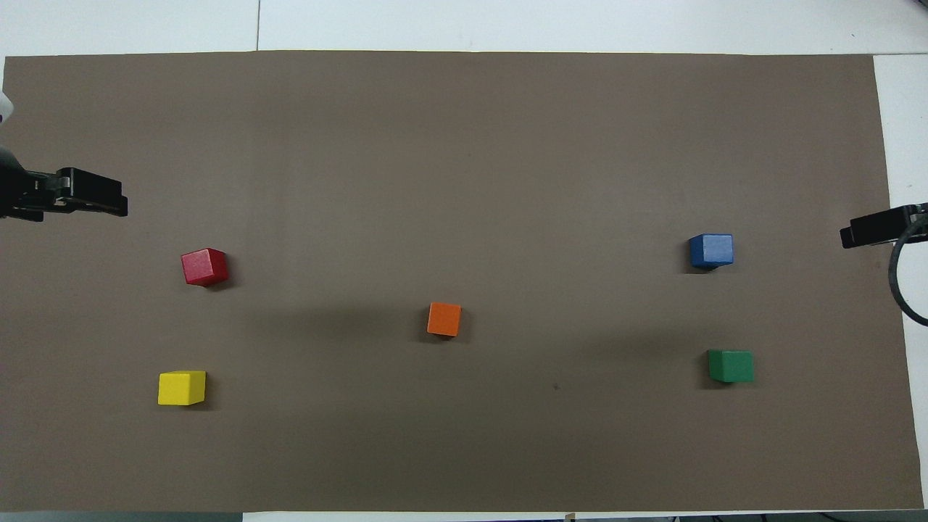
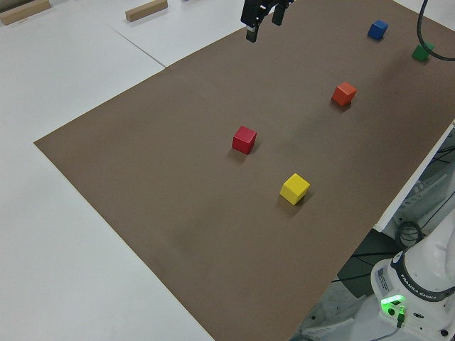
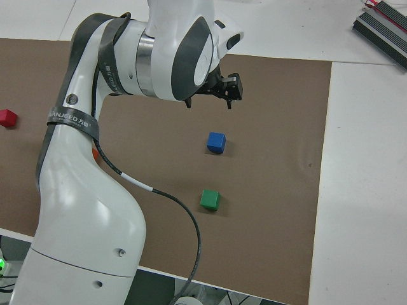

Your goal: Transfer red block to right arm and stack on blue block

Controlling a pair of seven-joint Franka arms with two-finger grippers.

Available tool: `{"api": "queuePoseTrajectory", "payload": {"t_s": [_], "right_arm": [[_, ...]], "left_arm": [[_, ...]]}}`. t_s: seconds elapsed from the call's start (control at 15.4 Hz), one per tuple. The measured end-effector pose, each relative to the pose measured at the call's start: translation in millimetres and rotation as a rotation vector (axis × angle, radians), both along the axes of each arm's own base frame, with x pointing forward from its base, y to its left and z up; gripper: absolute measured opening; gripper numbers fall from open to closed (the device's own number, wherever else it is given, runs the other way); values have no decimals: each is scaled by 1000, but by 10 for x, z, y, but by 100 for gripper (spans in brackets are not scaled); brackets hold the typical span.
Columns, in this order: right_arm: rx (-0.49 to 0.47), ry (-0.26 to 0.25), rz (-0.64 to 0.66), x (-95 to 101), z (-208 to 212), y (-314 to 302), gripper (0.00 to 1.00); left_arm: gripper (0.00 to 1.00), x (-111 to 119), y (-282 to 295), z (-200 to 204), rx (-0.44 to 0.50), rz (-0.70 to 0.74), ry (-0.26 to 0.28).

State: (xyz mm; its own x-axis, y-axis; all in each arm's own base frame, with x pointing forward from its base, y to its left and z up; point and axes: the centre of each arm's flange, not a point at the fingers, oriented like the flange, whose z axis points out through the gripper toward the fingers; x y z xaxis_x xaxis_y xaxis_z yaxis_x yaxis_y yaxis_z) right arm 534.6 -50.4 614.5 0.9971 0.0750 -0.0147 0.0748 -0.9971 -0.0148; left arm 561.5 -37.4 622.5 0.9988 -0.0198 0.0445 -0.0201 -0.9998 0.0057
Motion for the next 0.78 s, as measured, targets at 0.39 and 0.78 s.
{"api": "queuePoseTrajectory", "payload": {"t_s": [0.39,0.78], "right_arm": [[0,0,-2,-2,1,-12,100],[0,0,0,-3,0,-20,100]], "left_arm": [[100,1,31,-6,0,4,2],[100,5,99,-325,-3,19,-36]]}}
